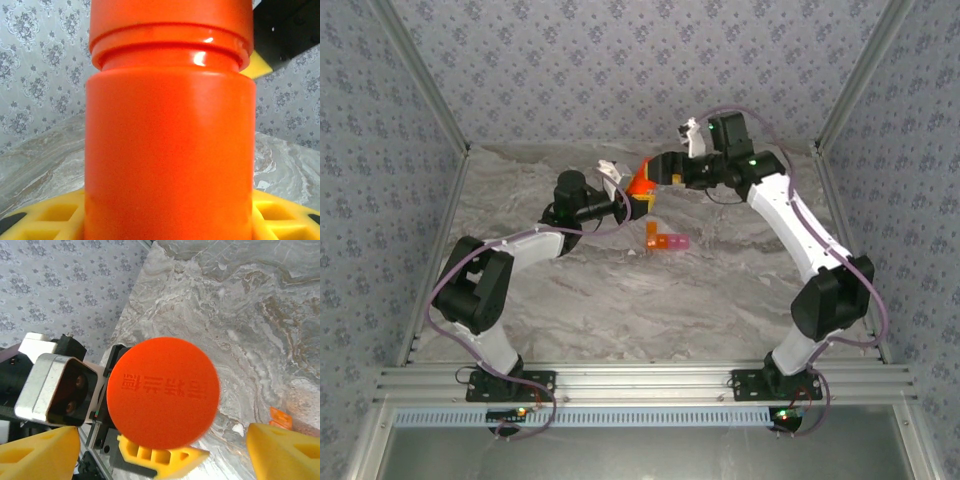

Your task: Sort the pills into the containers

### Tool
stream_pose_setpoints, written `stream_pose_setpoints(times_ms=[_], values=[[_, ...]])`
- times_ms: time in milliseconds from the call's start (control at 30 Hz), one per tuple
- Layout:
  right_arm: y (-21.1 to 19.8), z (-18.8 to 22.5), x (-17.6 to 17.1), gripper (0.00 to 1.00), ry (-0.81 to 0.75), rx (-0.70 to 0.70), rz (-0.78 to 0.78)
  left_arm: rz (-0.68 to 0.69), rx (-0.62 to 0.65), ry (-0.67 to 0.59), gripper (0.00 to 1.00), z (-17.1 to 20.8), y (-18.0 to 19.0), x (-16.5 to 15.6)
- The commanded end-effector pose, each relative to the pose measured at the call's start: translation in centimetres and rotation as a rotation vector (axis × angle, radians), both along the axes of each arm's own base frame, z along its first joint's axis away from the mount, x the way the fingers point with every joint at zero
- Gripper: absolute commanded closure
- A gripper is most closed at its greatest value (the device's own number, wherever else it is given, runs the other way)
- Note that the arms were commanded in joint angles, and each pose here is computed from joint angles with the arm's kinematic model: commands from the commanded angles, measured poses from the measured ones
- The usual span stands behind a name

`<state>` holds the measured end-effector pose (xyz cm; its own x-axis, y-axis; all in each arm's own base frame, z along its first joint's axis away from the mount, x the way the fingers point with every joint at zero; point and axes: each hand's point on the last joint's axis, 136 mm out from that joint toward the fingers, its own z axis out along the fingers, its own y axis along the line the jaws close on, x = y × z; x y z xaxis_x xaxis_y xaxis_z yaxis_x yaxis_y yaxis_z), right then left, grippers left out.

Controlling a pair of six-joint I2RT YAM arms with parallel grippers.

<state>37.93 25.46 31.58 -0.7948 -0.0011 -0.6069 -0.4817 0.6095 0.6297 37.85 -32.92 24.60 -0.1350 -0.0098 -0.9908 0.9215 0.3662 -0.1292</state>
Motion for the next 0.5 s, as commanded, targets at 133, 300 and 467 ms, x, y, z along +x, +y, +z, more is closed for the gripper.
stream_pose_setpoints(times_ms=[133, 300, 467], values=[[-2.0, 2.5, -1.4, 0.12, -0.094, 0.03, 0.134, -0.118, -0.032, -0.031, 1.0, 2.0, -0.7, -1.5], [-1.7, 3.1, -0.8, 0.16, -0.123, 0.052, 0.183, -0.165, -0.032, -0.004, 1.0, 1.8, -1.1, -2.0], [-0.7, 2.9, -0.3, 0.18, -0.111, 0.049, 0.204, -0.193, -0.031, 0.016, 1.0, 1.6, -1.4, -2.2]])
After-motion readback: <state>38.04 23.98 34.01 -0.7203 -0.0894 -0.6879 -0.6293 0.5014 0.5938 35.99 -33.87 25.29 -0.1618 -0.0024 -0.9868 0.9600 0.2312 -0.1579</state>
